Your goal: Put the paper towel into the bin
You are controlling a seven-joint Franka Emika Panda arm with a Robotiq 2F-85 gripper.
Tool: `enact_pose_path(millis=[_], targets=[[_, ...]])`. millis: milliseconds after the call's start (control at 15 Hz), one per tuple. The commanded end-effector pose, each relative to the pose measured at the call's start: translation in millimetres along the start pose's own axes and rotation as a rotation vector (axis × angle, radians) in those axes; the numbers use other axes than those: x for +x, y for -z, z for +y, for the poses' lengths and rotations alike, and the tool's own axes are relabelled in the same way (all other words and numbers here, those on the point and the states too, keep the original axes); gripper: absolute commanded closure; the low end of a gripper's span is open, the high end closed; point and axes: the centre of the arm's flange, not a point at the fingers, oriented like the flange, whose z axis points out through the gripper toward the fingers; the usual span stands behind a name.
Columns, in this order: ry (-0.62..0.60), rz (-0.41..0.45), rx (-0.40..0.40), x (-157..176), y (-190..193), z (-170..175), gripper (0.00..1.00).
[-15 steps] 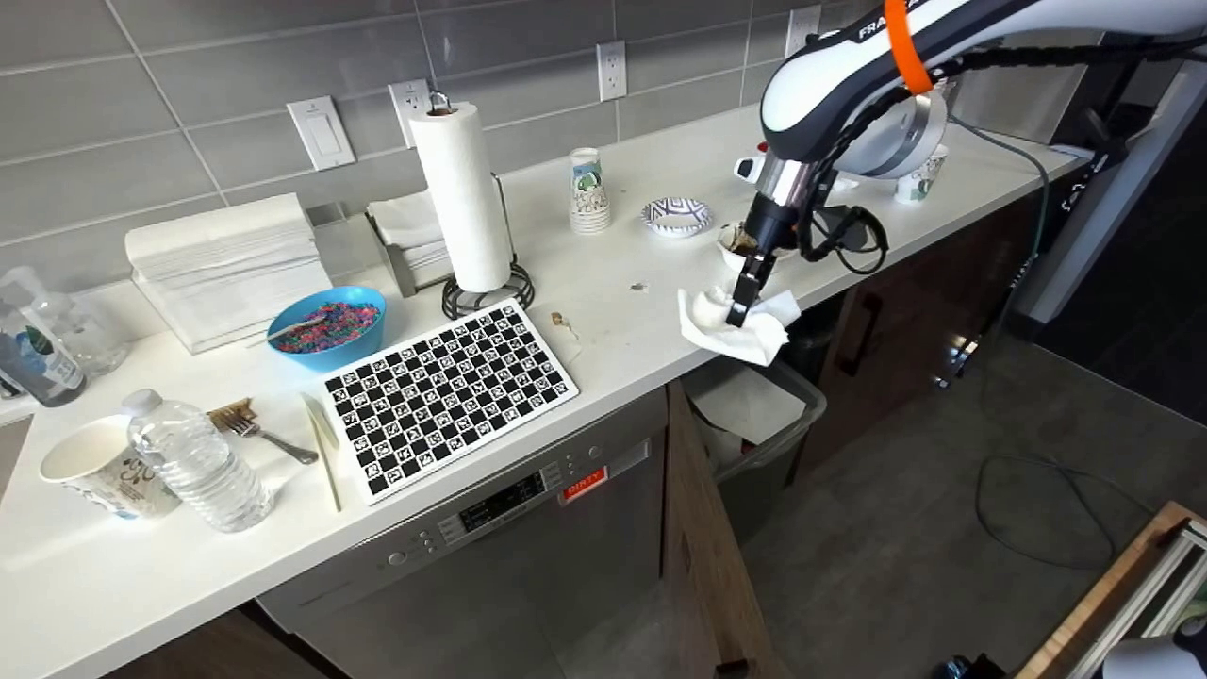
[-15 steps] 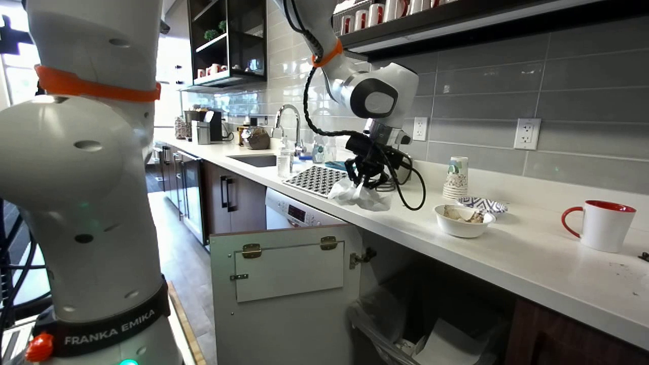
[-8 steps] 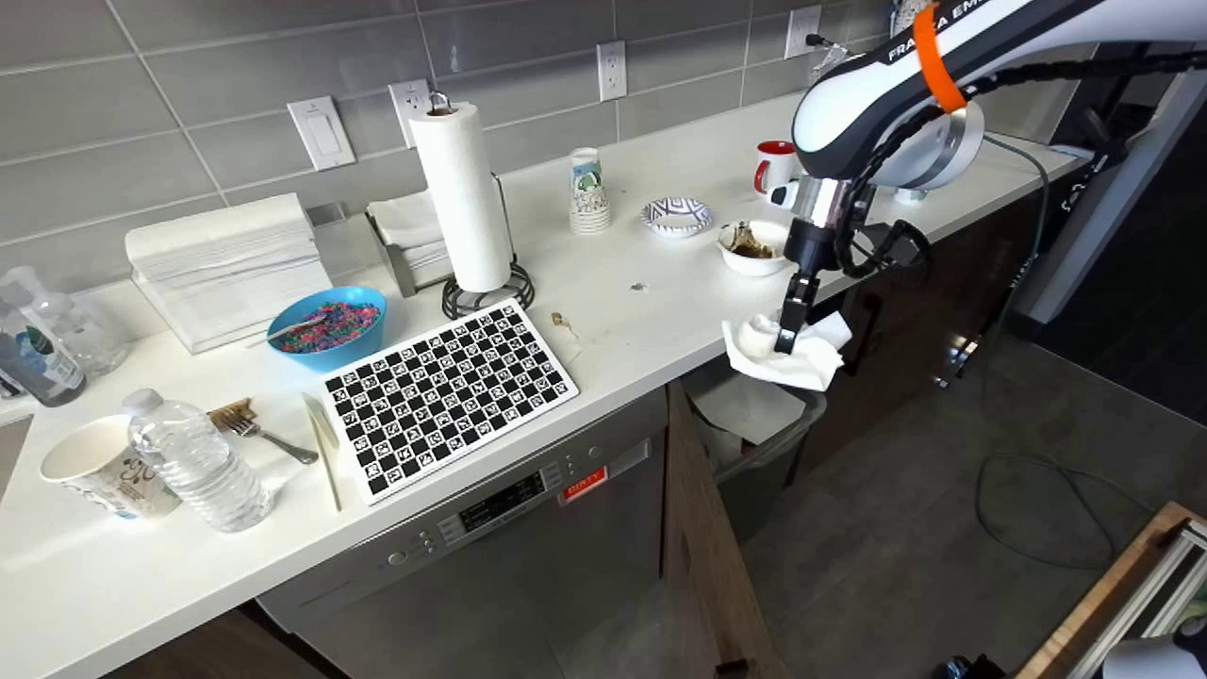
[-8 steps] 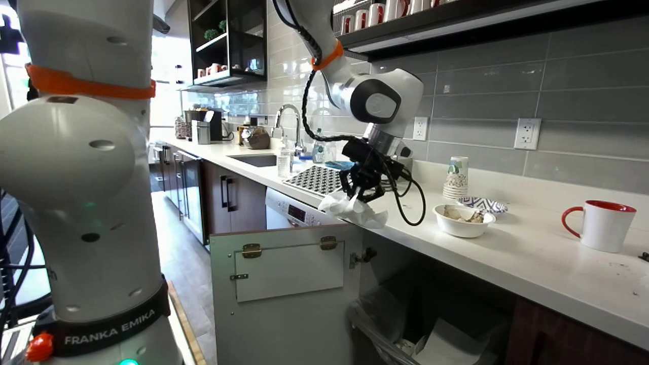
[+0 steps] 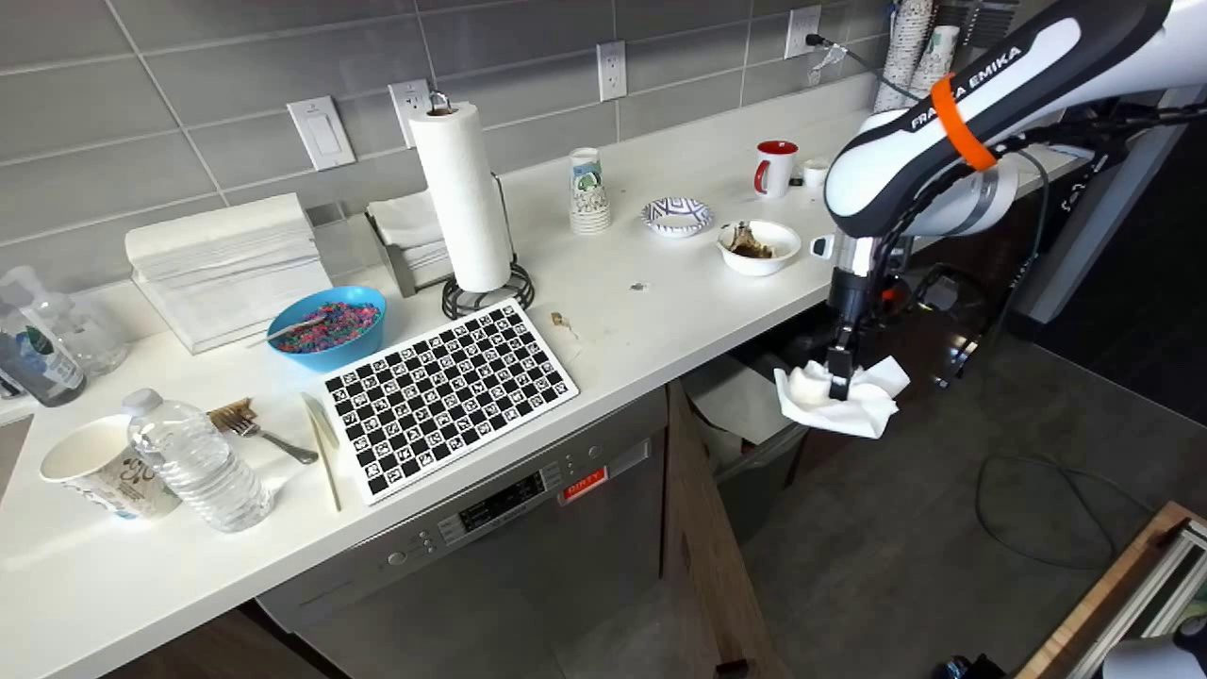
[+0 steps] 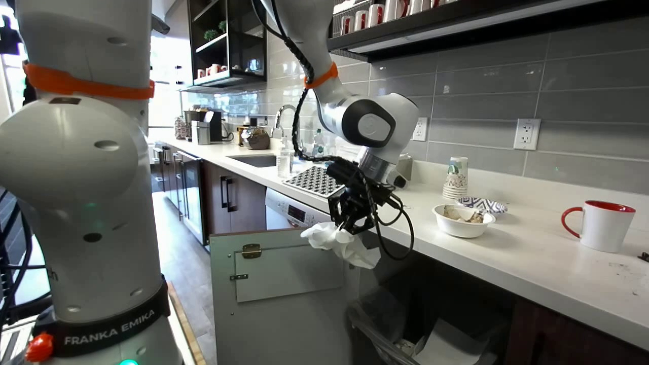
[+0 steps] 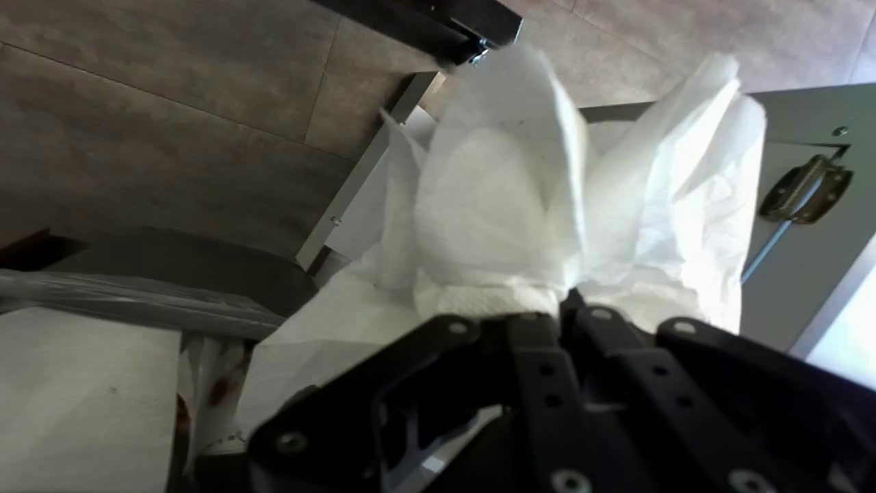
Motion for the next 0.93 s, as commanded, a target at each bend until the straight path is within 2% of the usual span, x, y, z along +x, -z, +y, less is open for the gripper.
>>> enact_pose_path(millis=[0, 467, 667, 867], targets=[[-0.159, 0.105, -0.061, -24.7, -31.2, 8.8, 0.99], [-0.431, 0.405, -0.193, -37.6, -80.3, 40.3, 0.99], [-0.538, 0.486, -0.226, -34.2, -93.2, 48.1, 0.99], [-0.622, 0.540, -0.213, -19.5, -98.5, 52.6, 0.99]])
